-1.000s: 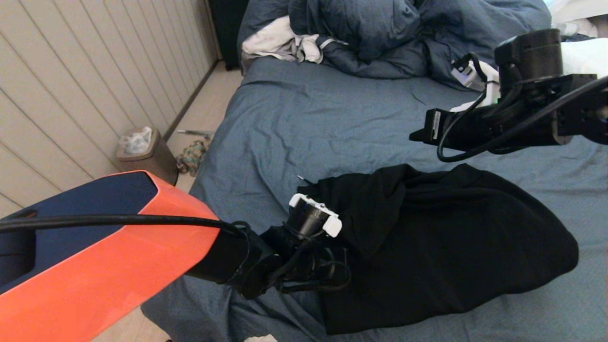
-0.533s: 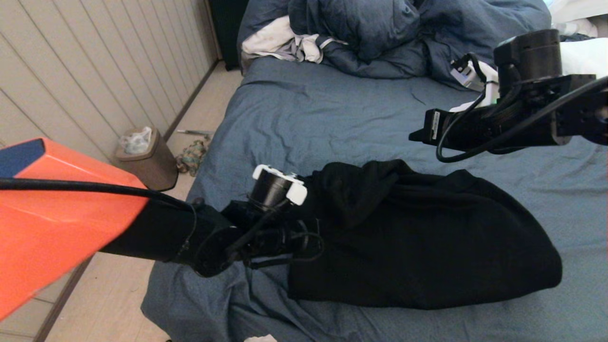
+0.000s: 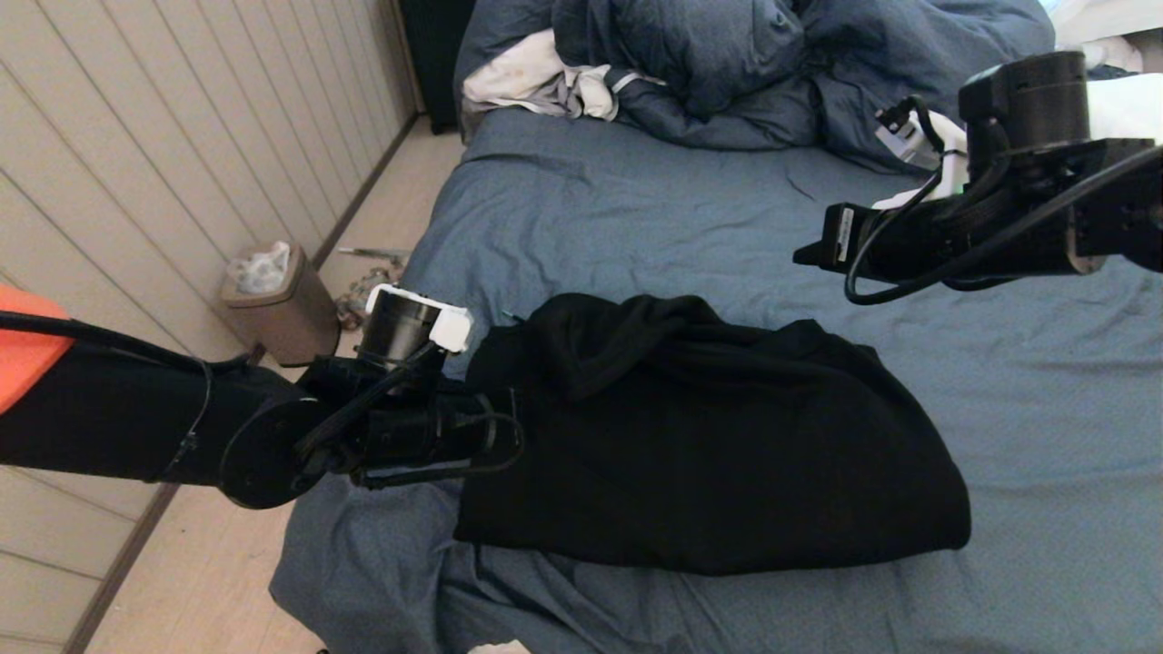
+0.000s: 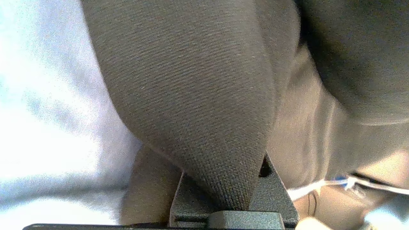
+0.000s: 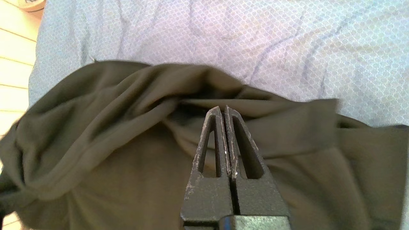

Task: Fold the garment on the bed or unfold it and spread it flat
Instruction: Unfold the black sweatshirt

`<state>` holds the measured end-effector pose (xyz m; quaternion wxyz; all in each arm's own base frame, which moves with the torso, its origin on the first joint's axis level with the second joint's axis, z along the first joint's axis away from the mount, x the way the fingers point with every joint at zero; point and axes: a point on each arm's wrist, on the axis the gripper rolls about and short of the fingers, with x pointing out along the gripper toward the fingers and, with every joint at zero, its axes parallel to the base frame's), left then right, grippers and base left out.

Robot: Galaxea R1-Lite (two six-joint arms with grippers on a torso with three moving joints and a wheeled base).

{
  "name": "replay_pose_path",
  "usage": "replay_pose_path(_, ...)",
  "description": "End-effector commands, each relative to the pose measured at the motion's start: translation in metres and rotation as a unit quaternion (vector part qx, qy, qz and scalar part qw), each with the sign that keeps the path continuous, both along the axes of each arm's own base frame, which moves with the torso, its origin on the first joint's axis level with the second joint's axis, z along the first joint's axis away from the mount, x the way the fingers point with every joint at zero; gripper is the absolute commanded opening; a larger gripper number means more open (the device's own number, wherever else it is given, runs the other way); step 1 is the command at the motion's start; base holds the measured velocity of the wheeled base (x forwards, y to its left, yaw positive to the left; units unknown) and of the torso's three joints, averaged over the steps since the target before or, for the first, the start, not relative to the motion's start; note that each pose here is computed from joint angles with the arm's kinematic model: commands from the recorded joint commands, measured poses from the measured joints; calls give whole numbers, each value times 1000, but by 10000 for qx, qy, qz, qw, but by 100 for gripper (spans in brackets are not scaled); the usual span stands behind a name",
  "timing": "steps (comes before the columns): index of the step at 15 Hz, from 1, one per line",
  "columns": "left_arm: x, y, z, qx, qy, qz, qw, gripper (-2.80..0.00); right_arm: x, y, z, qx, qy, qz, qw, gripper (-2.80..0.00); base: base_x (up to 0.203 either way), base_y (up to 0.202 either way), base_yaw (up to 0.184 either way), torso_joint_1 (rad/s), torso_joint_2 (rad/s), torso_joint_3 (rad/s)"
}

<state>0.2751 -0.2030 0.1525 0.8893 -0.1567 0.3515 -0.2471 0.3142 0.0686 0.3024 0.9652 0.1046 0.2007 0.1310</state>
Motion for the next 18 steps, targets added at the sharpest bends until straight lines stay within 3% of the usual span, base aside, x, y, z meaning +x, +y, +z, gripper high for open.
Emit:
replay_pose_path(1, -14, 12, 1, -10, 26, 19, 10000, -280, 1, 0, -2, 1, 31, 1, 10000, -280, 0, 0, 0, 0, 0, 0)
replay_pose_path(7, -16, 31, -16, -2, 47, 216, 9998, -280, 2, 0, -3, -3, 51, 1, 10000, -280, 0, 0, 0, 0, 0, 0)
replay_pose_path(13, -13, 31, -16, -24, 12, 216, 9998, -280, 2, 1, -3, -6, 66, 8, 10000, -280, 0, 0, 0, 0, 0, 0)
replay_pose_path(14, -13, 31, -17, -11, 15, 209, 9998, -86, 2, 1, -3, -6, 62, 8, 10000, -280, 0, 0, 0, 0, 0, 0)
replay_pose_path(15, -14, 30, -17, -3, 18, 189, 9998, 0, 2, 1, -3, -6, 63, 8, 10000, -280, 0, 0, 0, 0, 0, 0)
replay_pose_path(18, -16, 31, -13, -47, -30, 188, 9998, 0, 2, 1, -4, -6, 66, 8, 10000, -280, 0, 0, 0, 0, 0, 0)
